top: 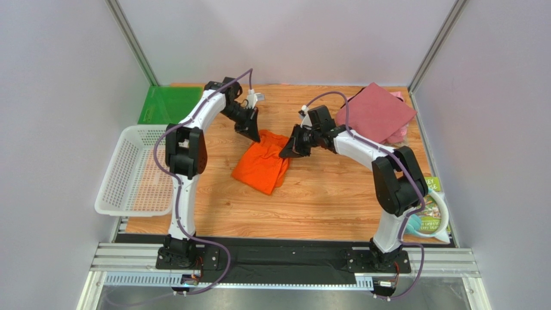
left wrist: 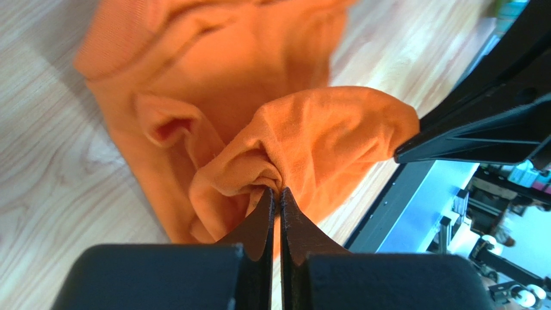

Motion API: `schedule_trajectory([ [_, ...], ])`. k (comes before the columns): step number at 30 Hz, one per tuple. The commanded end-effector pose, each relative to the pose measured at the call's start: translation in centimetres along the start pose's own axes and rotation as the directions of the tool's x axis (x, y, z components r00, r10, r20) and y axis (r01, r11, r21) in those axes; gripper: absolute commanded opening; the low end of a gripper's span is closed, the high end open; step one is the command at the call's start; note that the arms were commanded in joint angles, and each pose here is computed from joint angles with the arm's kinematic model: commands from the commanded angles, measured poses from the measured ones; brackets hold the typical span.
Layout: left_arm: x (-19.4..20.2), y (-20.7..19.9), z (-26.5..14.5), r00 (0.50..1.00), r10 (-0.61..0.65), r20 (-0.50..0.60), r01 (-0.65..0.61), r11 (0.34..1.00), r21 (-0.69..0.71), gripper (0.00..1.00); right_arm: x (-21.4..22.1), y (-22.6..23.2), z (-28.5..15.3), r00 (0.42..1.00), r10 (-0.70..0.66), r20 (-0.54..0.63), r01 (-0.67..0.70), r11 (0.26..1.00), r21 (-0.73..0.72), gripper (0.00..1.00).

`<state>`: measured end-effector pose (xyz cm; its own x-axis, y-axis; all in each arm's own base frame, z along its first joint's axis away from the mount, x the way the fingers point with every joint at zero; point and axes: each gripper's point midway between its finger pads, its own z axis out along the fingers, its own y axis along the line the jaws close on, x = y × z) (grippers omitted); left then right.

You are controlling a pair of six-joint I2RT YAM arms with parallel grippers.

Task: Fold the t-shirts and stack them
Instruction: Fold the tshirt

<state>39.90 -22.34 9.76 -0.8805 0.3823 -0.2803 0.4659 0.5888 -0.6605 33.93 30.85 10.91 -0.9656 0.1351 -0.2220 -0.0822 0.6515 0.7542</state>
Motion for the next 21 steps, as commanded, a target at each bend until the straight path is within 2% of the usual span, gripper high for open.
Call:
schedule_trajectory([
  [1, -1.7, -3.7, -3.4, 0.992, 0.086, 0.088, -0.088, 0.996, 0.016, 0.00, -1.8, 1.3, -1.7, 0.996, -0.061, 0.067, 0.061, 0.998, -0.006, 0.00],
  [10, -3.7, -2.5, -4.5, 0.990, 0.056, 0.132, -0.057, 0.998, 0.001, 0.00, -3.9, 0.8, -2.8, 0.994, -0.041, 0.103, 0.043, 0.999, -0.015, 0.00],
  [21, -4.5, -4.8, -6.5, 0.980, 0.083, 0.181, -0.088, 0.996, 0.019, 0.00, -4.7, 6.0, -6.6, 0.980, -0.103, 0.170, 0.123, 0.986, -0.110, 0.00],
])
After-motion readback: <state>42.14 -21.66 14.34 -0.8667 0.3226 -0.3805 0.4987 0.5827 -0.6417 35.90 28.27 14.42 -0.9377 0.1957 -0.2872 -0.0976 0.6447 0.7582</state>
